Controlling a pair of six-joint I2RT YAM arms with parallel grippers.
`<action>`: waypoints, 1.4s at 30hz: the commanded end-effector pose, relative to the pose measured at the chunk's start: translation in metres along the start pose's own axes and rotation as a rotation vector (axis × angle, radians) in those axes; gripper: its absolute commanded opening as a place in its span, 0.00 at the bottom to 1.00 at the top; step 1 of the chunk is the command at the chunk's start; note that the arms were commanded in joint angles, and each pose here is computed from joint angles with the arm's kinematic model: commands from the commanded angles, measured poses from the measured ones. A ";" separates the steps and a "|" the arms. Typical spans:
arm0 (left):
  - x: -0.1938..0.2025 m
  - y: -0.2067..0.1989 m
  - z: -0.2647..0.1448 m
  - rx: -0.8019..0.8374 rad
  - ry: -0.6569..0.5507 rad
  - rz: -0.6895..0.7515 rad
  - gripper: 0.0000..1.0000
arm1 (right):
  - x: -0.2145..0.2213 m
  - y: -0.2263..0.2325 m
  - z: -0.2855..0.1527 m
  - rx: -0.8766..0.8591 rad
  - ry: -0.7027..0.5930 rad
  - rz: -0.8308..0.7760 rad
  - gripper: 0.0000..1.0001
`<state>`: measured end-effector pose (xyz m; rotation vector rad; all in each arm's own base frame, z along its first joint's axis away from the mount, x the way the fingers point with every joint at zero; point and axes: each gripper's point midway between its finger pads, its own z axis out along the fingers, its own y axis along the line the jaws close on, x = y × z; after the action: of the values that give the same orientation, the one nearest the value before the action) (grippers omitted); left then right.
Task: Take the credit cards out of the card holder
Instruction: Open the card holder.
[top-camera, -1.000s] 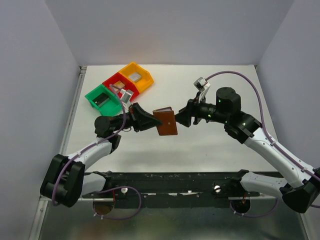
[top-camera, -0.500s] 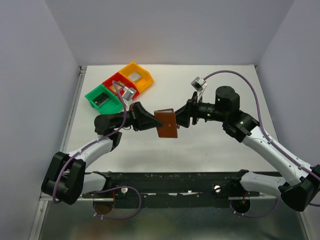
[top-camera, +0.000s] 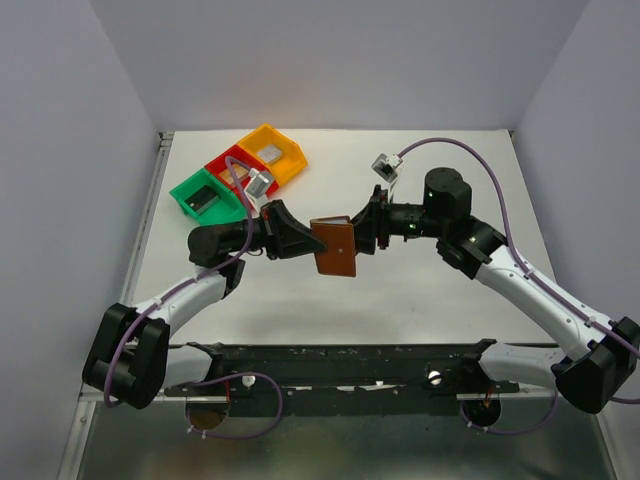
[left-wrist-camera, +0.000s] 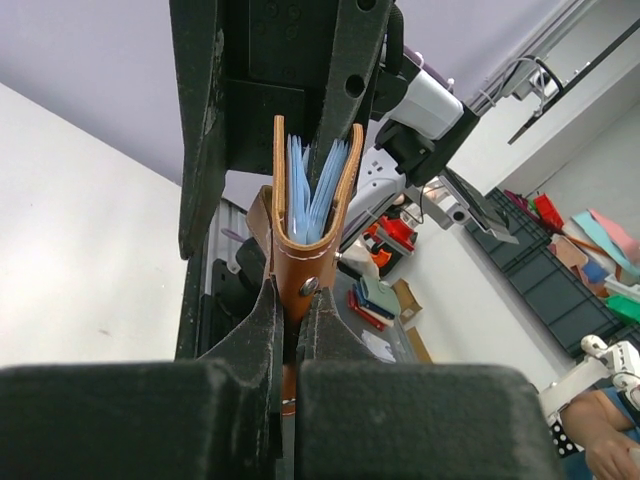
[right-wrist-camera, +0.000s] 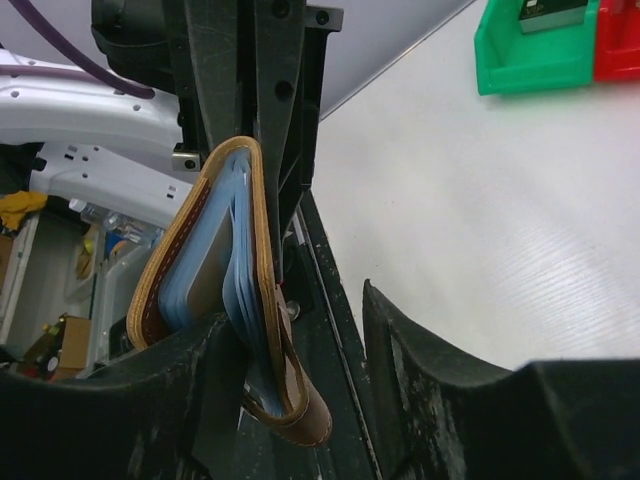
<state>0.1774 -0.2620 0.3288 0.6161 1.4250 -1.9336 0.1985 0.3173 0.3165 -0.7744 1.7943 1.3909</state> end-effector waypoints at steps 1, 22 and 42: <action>-0.023 -0.037 0.011 0.146 -0.082 0.260 0.00 | 0.006 0.026 0.005 -0.135 0.051 0.023 0.51; -0.058 0.088 -0.055 -0.629 -0.279 0.194 0.99 | 0.003 -0.036 -0.030 0.370 0.066 0.008 0.00; -0.032 0.091 -0.044 -0.883 -0.202 0.154 0.99 | 0.005 -0.128 -0.104 1.122 0.152 -0.091 0.00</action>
<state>0.2910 -0.1569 0.2535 -0.2287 1.8646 -0.8436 0.2812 0.1819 0.2700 -0.2866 2.1388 0.1829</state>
